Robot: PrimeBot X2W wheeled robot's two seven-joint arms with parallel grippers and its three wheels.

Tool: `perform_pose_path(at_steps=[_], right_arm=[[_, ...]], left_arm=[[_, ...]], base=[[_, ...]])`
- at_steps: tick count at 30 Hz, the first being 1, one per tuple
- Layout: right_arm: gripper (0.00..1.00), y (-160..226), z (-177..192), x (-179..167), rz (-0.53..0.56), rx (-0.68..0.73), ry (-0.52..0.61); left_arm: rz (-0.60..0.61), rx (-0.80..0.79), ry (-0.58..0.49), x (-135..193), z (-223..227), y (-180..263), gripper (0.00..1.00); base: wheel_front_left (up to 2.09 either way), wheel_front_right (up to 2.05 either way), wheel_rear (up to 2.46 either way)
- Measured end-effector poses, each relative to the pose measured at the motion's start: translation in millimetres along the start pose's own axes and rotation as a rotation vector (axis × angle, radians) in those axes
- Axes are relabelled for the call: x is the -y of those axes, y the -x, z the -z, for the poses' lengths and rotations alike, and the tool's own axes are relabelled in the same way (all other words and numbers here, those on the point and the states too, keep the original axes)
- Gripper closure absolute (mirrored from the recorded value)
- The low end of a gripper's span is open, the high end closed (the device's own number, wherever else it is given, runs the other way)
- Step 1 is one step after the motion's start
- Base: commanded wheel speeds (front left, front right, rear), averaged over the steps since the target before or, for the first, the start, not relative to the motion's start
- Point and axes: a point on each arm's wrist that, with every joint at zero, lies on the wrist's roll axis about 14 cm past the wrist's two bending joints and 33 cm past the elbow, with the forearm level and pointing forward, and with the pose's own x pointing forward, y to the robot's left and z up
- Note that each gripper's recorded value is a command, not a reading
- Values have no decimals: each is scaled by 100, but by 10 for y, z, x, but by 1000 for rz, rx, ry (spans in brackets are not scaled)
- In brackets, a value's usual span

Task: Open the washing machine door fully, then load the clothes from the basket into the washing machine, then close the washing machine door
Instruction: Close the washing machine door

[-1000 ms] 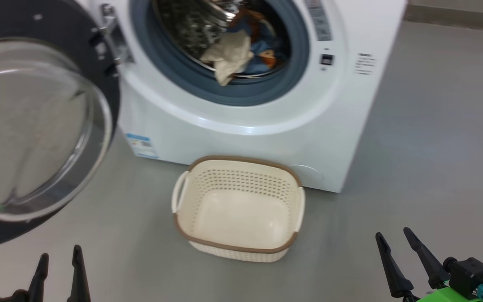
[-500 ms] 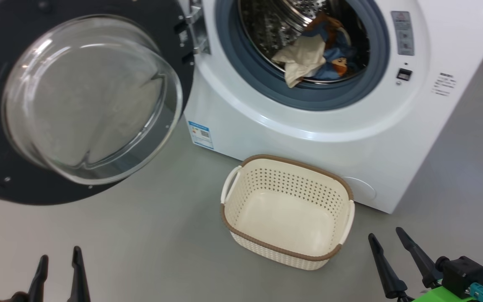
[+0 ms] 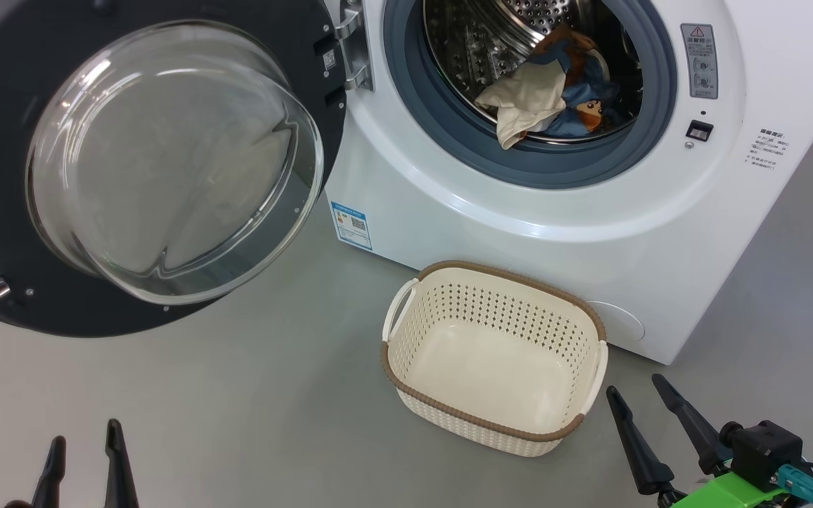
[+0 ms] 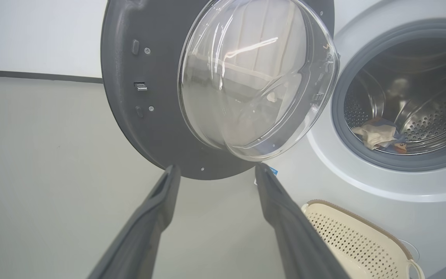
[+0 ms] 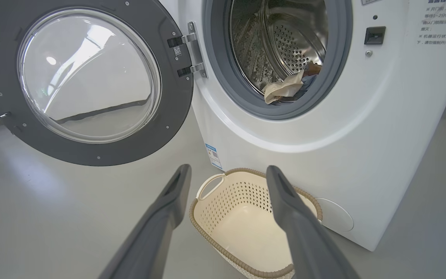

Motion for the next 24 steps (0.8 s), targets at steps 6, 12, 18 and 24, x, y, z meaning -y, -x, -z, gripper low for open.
perform_pose_path(at_steps=[6, 12, 18, 24], right_arm=[[0, 2, -4, -12, -3, 0, 1], [0, -5, 10, -20, -4, -2, -4], [0, -12, 39, -16, -5, -8, -9], [0, -15, 63, 5, -1, -13, -14]], left_arm=[[-8, -1, 0, -30, 3, 23, 0], [-18, 28, 6, -58, -88, 10, 100], [-35, 107, 50, -95, -329, -42, 100], [-6, 283, 43, -138, -949, -244, 100]], base=[[0, 0, 0], [0, 0, 0], [0, 0, 0], [0, 0, 0]])
